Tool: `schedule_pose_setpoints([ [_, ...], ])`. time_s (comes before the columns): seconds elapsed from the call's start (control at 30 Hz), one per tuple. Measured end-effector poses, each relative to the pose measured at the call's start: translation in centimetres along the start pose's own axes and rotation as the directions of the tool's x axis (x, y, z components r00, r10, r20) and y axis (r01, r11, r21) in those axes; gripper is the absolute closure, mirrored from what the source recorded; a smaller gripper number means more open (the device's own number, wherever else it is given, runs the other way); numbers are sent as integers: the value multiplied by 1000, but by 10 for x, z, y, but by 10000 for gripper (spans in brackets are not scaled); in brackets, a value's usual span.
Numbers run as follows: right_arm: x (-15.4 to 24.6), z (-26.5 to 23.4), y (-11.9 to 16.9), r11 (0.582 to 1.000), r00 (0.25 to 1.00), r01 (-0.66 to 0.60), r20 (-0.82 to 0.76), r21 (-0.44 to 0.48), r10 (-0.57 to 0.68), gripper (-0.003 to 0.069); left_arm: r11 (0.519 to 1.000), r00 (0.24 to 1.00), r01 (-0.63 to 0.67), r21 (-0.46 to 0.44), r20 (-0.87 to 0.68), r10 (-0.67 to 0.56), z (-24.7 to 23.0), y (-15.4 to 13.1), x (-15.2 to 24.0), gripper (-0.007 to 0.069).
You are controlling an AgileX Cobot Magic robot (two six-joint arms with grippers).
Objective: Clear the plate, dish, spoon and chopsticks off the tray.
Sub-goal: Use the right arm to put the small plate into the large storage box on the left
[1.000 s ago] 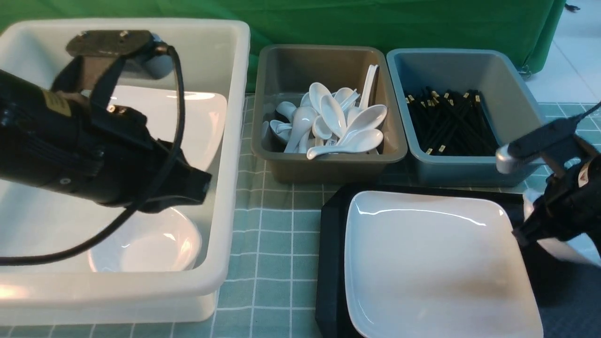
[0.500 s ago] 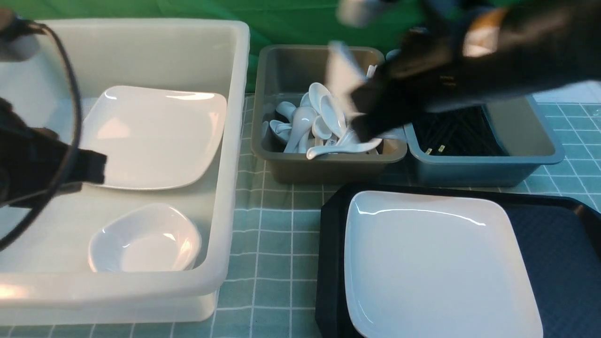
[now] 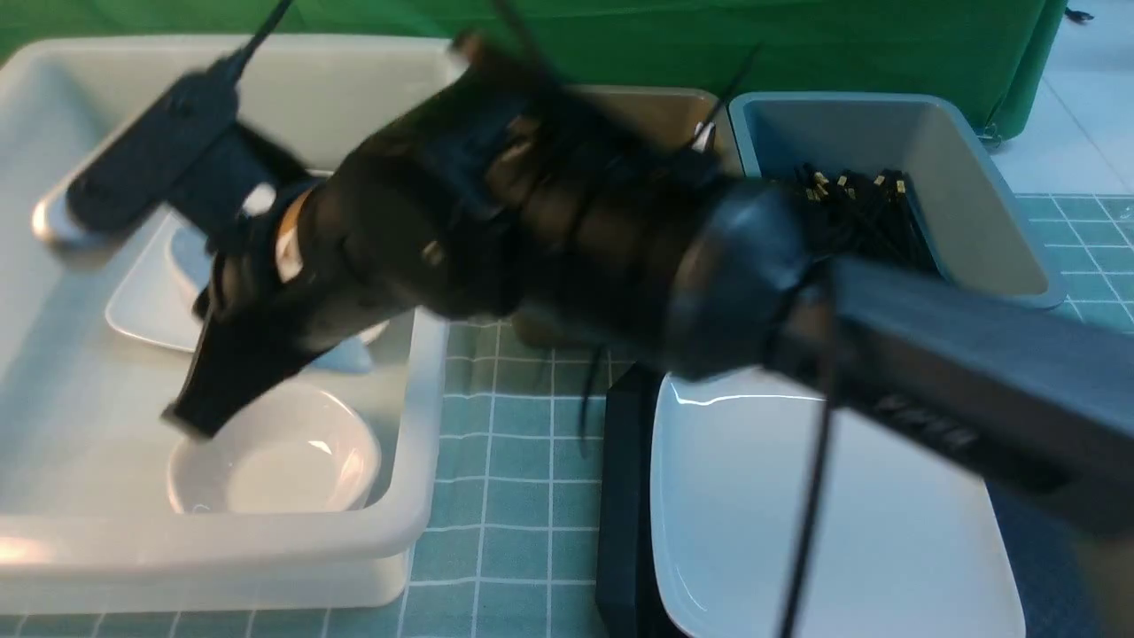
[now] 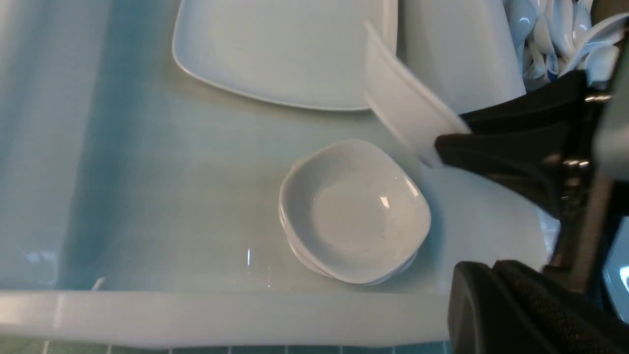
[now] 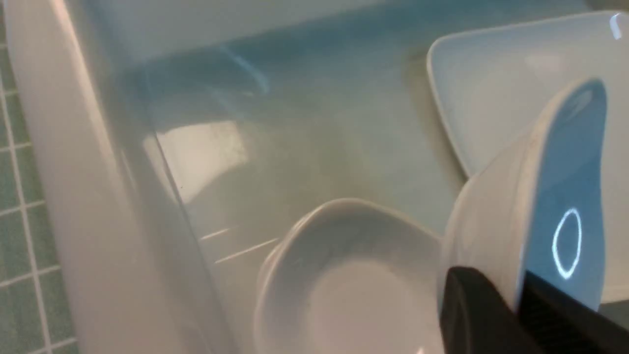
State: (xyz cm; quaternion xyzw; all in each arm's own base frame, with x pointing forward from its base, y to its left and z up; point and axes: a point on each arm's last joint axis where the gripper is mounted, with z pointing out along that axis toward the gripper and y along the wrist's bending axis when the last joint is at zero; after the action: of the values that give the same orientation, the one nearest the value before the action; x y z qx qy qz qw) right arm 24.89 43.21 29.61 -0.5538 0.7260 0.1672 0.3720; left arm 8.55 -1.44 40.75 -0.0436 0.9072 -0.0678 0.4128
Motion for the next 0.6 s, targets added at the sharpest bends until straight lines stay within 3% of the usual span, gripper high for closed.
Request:
schedule_pose_setpoints([
  [0.2,24,47,21,999,996,17,-89,-45,-21,553,1000,999,9,-11,39,-9,-18,10,10,615],
  [0.43,29,51,19,999,991,-32,-131,-39,26,207,1000,999,11,-10,42,-10,-20,11,11,615],
  [0.53,21,31,17,997,988,-61,-142,-36,55,106,1000,999,11,-9,44,-10,-20,11,11,615],
  [0.6,14,15,18,997,988,-70,-140,-42,63,82,1000,999,11,-8,44,-11,-20,11,11,614],
])
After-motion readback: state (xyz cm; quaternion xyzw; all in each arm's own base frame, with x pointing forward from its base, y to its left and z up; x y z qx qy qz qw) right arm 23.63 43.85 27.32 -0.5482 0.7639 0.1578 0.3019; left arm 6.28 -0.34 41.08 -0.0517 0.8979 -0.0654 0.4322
